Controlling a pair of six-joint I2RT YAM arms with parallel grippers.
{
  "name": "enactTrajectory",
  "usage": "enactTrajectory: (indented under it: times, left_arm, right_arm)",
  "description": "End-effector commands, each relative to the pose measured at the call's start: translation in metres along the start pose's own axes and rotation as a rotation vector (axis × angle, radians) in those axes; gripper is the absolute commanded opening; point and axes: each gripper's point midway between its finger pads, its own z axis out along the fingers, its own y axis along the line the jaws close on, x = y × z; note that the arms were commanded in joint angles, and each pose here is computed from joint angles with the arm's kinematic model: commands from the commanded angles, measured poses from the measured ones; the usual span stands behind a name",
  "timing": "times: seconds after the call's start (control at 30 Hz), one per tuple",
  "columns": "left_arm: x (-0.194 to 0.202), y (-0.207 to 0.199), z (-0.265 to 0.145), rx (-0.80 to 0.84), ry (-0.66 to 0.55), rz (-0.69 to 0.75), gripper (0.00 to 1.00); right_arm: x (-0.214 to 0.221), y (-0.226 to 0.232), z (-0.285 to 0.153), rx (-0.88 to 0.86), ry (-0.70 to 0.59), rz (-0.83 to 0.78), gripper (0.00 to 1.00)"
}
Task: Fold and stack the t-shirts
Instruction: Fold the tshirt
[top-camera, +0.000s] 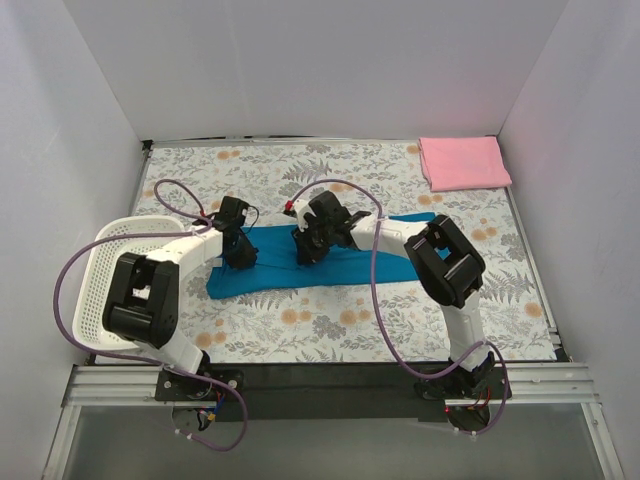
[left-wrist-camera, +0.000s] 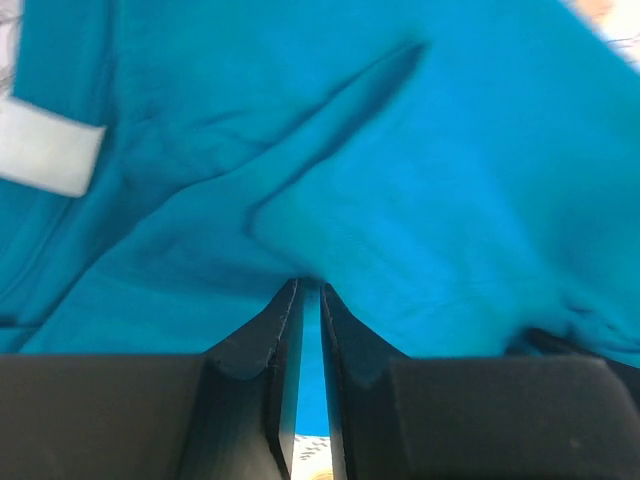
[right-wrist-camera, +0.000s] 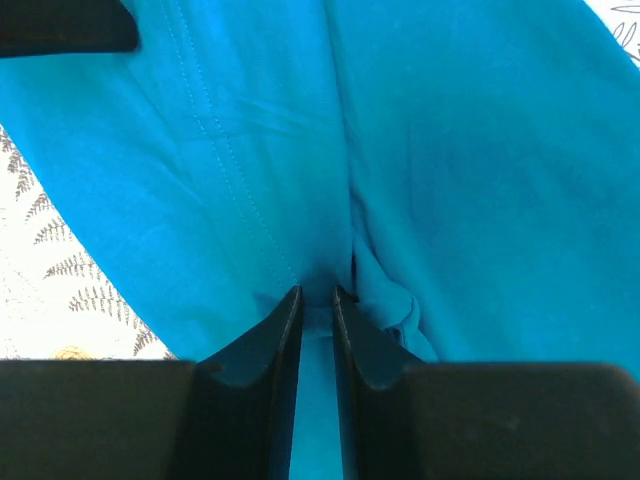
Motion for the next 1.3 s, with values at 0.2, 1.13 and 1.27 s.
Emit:
enactTrajectory:
  times: [0.2, 1.13, 1.27]
  left_arm:
    - [-0.031, 0.002, -0.035, 0.004, -0.163, -0.061, 0.22]
    - [-0.094, -0.02, 0.076, -0.252, -0.177, 0.095, 0.28]
    - [-0.122, -0.052, 0.071, -0.185, -0.22, 0.134, 0.41]
  right_arm:
    - [-0.021, -0.011, -0.061, 0.15, -0.115, -0.011, 0.28]
    - [0.196, 0.061, -0.122, 0.086, 0.283, 0.432, 0.31]
    - [0.155, 0.074, -0.122, 0.058, 0.237, 0.334, 0.31]
